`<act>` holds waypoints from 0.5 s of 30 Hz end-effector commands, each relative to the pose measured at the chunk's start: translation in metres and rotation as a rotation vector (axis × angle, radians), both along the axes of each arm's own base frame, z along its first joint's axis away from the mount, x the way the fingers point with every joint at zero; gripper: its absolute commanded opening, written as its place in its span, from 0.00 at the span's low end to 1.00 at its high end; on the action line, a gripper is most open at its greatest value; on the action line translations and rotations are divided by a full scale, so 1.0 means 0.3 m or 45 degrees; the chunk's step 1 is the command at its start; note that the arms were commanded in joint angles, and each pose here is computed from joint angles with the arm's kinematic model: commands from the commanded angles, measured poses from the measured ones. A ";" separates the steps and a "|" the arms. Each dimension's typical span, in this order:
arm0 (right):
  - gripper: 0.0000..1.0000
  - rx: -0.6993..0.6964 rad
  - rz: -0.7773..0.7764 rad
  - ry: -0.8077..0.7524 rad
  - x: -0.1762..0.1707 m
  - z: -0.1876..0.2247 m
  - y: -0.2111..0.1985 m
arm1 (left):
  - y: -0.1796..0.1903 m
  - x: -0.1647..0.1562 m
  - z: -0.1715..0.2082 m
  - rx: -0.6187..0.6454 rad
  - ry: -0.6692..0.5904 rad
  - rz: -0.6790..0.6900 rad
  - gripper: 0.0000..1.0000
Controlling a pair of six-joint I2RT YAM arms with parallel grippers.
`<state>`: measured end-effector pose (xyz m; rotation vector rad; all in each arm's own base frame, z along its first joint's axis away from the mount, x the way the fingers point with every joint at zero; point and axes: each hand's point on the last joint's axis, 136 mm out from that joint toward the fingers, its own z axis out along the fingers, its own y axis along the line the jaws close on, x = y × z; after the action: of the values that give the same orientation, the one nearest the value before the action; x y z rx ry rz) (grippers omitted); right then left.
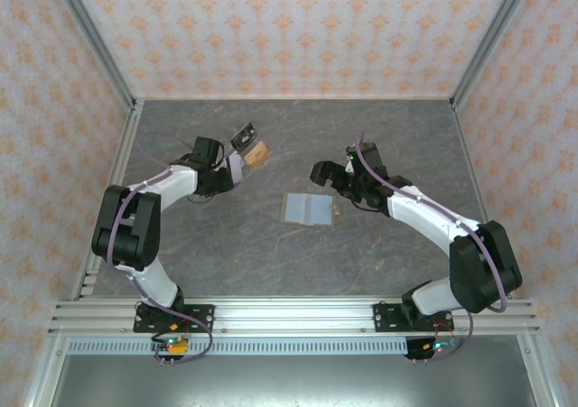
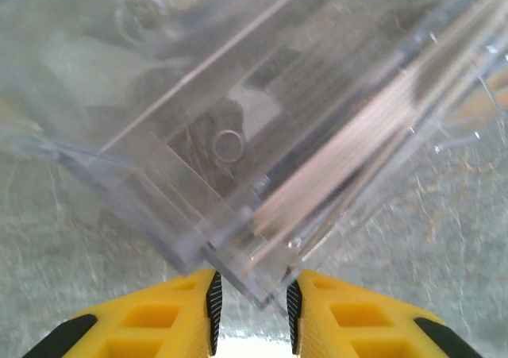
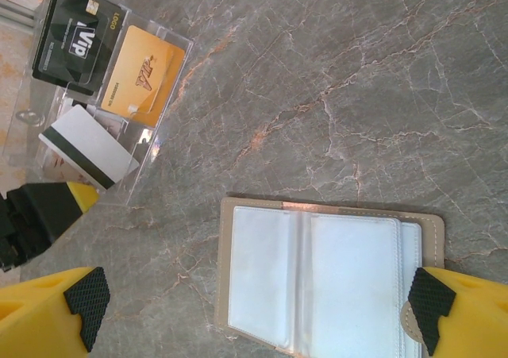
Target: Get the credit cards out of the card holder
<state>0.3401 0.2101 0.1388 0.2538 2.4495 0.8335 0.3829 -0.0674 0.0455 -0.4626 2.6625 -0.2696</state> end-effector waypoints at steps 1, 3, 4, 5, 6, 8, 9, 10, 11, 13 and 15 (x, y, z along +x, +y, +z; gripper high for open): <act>0.99 0.000 -0.025 -0.046 0.019 0.040 0.000 | 0.011 -0.042 0.044 0.035 -0.017 0.048 0.31; 0.99 0.001 -0.026 -0.047 0.018 0.040 -0.001 | 0.021 -0.057 0.067 0.055 -0.029 0.064 0.31; 0.99 0.002 -0.024 -0.047 0.017 0.040 -0.001 | 0.028 -0.065 0.083 0.064 -0.037 0.071 0.31; 0.99 0.002 -0.024 -0.047 0.016 0.040 0.000 | 0.031 -0.070 0.099 0.069 -0.048 0.074 0.32; 0.99 0.002 -0.026 -0.046 0.016 0.040 -0.002 | 0.035 -0.078 0.115 0.073 -0.059 0.074 0.32; 0.99 0.003 -0.026 -0.050 0.016 0.041 -0.002 | 0.026 -0.085 0.152 0.054 -0.095 0.054 0.32; 0.99 0.005 -0.026 -0.048 0.015 0.039 -0.002 | 0.013 -0.082 0.176 0.035 -0.124 0.033 0.32; 0.99 0.006 -0.026 -0.048 0.015 0.037 -0.001 | -0.002 -0.076 0.194 0.007 -0.148 0.009 0.32; 0.99 0.009 -0.023 -0.051 0.016 0.040 0.002 | -0.014 -0.069 0.210 -0.011 -0.171 -0.010 0.32; 0.99 0.012 -0.019 -0.045 0.017 0.034 0.006 | -0.034 -0.043 0.236 -0.033 -0.210 -0.050 0.32; 0.99 0.018 -0.016 -0.042 0.019 0.033 0.009 | -0.039 -0.017 0.248 -0.022 -0.215 -0.074 0.32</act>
<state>0.3400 0.2102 0.1389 0.2538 2.4494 0.8347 0.3684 -0.0716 0.1113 -0.4188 2.5213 -0.3144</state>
